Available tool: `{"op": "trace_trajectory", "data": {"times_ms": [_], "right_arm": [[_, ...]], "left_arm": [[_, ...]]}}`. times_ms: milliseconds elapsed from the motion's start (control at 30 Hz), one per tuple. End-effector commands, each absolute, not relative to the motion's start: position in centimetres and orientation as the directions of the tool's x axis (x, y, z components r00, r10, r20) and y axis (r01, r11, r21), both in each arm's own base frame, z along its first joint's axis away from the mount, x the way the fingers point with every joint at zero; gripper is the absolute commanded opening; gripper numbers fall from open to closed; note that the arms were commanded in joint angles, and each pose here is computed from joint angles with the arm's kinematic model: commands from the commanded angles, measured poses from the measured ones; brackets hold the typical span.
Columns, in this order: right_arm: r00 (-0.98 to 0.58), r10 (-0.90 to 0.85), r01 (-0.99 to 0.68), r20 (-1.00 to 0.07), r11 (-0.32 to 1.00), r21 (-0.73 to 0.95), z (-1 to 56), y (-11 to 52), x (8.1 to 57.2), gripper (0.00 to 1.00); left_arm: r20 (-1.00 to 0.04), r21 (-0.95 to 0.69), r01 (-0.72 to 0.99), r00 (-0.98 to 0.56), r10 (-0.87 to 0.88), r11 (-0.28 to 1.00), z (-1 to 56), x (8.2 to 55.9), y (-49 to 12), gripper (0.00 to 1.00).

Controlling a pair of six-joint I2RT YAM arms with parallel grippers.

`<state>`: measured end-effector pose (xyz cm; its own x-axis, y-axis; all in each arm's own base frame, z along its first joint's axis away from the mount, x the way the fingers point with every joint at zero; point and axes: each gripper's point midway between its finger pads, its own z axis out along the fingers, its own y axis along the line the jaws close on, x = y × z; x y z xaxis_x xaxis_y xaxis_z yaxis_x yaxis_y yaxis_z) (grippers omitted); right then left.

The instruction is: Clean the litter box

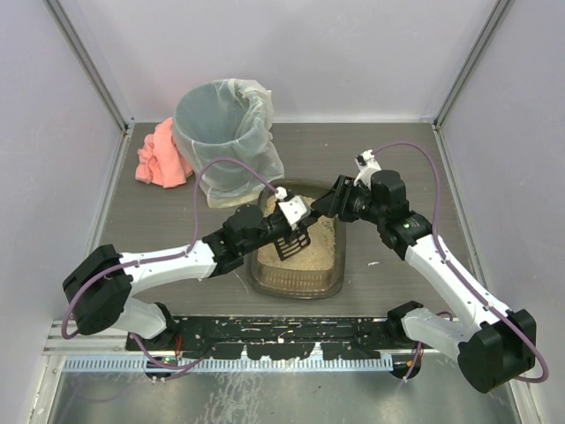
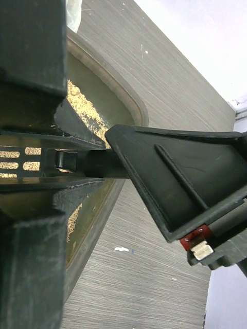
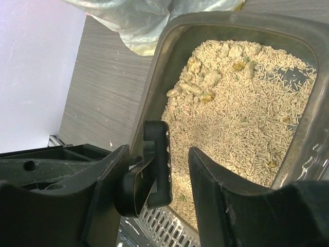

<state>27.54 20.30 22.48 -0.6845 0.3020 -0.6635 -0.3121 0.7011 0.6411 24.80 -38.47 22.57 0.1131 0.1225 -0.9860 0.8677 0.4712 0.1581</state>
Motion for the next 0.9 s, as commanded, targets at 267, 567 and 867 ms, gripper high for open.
{"op": "trace_trajectory", "data": {"times_ms": [267, 567, 867], "right_arm": [[-0.659, 0.340, -0.340, -0.671, 0.661, 0.669, 22.9, 21.9, 27.6, 0.40], [-0.674, 0.333, -0.352, -0.659, 0.640, 0.683, 23.3, 22.2, 26.3, 0.41], [-0.689, 0.321, -0.334, -0.650, 0.655, 0.678, 22.6, 22.0, 26.0, 0.42]], "left_arm": [[-0.987, 0.142, 0.856, 0.158, 0.010, 0.498, 26.7, 25.7, -40.1, 0.00], [-0.987, 0.146, 0.848, 0.156, 0.024, 0.510, 26.2, 26.1, -40.1, 0.00], [-0.987, 0.150, 0.833, 0.161, 0.026, 0.532, 26.5, 26.5, -40.0, 0.00]]}}
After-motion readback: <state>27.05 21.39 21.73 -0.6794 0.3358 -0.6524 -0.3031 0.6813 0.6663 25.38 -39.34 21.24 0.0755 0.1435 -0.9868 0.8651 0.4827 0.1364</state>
